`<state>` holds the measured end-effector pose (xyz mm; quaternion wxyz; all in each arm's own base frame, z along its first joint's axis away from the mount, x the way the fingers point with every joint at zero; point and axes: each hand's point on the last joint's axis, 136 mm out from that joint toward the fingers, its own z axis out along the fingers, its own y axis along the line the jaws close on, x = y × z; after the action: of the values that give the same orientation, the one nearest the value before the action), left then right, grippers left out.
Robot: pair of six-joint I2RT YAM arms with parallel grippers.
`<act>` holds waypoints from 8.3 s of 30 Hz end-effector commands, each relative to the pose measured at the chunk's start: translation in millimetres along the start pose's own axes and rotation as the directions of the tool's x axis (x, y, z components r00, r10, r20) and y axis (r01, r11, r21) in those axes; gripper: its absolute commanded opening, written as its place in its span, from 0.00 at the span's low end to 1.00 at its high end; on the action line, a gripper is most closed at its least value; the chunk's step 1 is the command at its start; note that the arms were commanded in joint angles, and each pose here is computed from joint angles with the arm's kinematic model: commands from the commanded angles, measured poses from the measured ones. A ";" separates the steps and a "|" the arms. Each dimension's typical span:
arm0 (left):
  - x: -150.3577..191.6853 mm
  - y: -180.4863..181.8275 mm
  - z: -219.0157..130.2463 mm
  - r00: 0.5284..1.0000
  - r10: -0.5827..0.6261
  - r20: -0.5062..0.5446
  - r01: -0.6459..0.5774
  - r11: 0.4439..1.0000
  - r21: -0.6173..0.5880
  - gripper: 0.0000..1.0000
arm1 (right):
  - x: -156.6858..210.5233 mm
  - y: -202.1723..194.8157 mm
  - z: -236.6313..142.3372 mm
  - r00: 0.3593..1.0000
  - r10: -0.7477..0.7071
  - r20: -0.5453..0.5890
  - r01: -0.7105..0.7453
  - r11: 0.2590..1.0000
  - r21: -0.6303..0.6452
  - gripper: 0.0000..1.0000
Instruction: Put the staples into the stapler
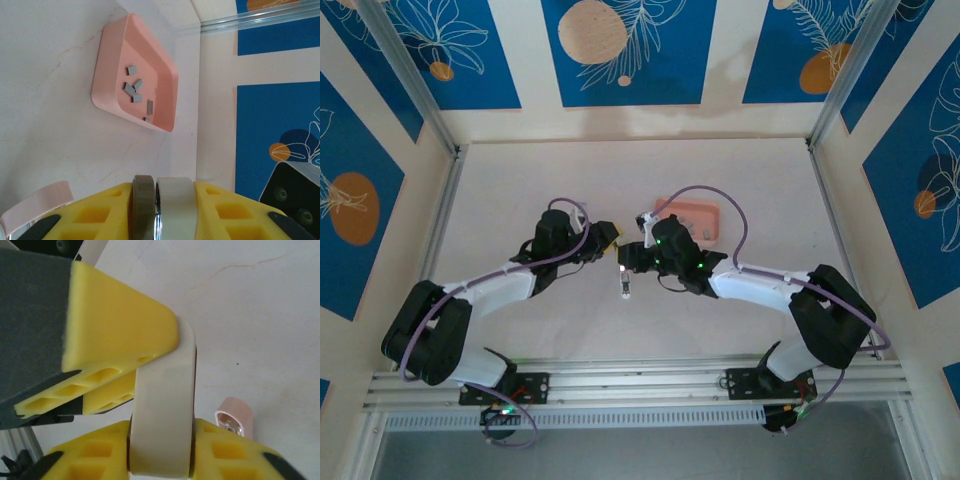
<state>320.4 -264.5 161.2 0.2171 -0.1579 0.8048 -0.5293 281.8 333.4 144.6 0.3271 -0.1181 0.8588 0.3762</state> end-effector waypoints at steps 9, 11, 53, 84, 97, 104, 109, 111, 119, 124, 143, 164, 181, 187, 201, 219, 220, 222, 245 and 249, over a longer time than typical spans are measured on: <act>-6.4 -6.8 -24.9 0.960 0.276 0.057 -0.268 0.957 -0.111 0.72 | -17.1 -17.5 -23.9 0.994 -0.036 0.099 0.037 0.999 -0.010 0.13; -11.2 -8.5 -34.5 0.929 0.359 0.094 -0.346 0.929 -0.131 0.73 | -18.3 -21.7 -31.6 0.992 -0.059 0.109 0.062 0.998 -0.028 0.12; 89.7 -75.9 -65.8 0.028 0.958 0.287 -0.899 -0.102 0.427 0.57 | 0.5 46.5 -116.1 0.581 -0.757 0.300 0.756 0.364 -0.545 0.08; 109.2 -80.6 -65.1 0.077 0.949 0.307 -0.832 -0.108 0.543 0.24 | 12.0 46.5 -100.6 0.581 -0.775 0.249 0.738 0.373 -0.562 0.05; 101.5 -62.9 -59.5 -0.003 0.978 0.210 -0.873 -0.105 0.476 0.08 | 2.9 45.1 -106.9 0.618 -0.753 0.224 0.734 0.451 -0.508 0.56; 100.6 -56.3 -59.8 -0.033 0.985 0.172 -0.882 -0.110 0.459 0.08 | 3.6 58.7 -106.3 0.602 -0.765 0.229 0.744 0.434 -0.508 0.56; 100.6 -53.9 -59.1 -0.049 0.986 0.160 -0.885 -0.117 0.450 0.08 | 5.4 63.4 -97.2 0.577 -0.786 0.223 0.763 0.422 -0.490 0.56; 100.7 -53.3 -58.4 -0.045 0.987 0.156 -0.883 -0.113 0.455 0.08 | 4.4 66.3 -93.6 0.577 -0.784 0.229 0.765 0.421 -0.487 0.56; 103.3 -52.4 -56.2 -0.050 0.988 0.147 -0.877 -0.114 0.466 0.08 | 6.1 69.3 -85.6 0.579 -0.783 0.228 0.761 0.418 -0.496 0.44; 103.5 -51.1 -55.7 -0.056 0.989 0.140 -0.878 -0.116 0.464 0.08 | 6.1 68.3 -88.9 0.583 -0.778 0.236 0.759 0.418 -0.499 0.35; 101.2 -51.2 -51.5 -0.056 0.988 0.147 -0.882 -0.118 0.457 0.08 | 0.0 37.8 -111.9 0.669 -0.706 0.233 0.709 0.510 -0.488 0.17; 80.7 -76.4 -45.5 -0.011 0.966 0.257 -0.934 -0.102 0.344 0.10 | 3.6 -33.0 -124.8 0.897 -0.405 0.177 0.442 0.839 -0.318 0.37; 64.8 -76.3 -38.7 -0.012 0.966 0.259 -0.964 -0.081 0.254 0.13 | -33.1 -16.6 -129.7 0.979 0.190 0.074 -0.161 0.941 -0.297 0.58; 64.1 -71.6 -36.6 -0.016 0.968 0.250 -0.966 -0.080 0.247 0.13 | -38.3 -7.1 -117.7 0.950 0.309 0.043 -0.282 0.909 -0.306 0.58; 67.2 -70.7 -39.1 -0.018 0.970 0.243 -0.962 -0.083 0.260 0.12 | -38.6 -0.7 -95.5 0.916 0.400 -0.016 -0.380 0.857 -0.348 0.35; 64.9 -73.6 -40.7 0.024 0.971 0.237 -0.966 -0.038 0.256 0.27 | -40.2 -15.5 -104.1 0.917 0.391 0.074 -0.354 0.887 -0.297 0.13; 64.3 -73.9 -40.8 0.039 0.972 0.233 -0.966 -0.023 0.256 0.32 | -40.8 -16.9 -106.5 0.927 0.365 0.082 -0.331 0.903 -0.274 0.12; 64.0 -74.2 -42.1 0.084 0.973 0.215 -0.964 0.025 0.264 0.38 | -40.3 -23.0 -112.6 0.958 0.266 0.104 -0.244 0.952 -0.184 0.12; 79.7 -54.0 -46.3 0.616 0.769 -0.171 -0.707 0.635 0.311 0.72 | -33.7 30.5 -133.4 0.805 -0.565 0.182 0.593 0.752 -0.289 0.07; 87.8 -55.4 -44.8 0.628 0.759 -0.172 -0.670 0.640 0.376 0.69 | -34.4 35.0 -133.5 0.792 -0.581 0.186 0.609 0.734 -0.301 0.06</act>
<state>233.6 -289.0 208.4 0.3186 0.2908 0.7593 -0.4873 233.4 251.0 232.4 0.4155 -0.3861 0.7229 0.3946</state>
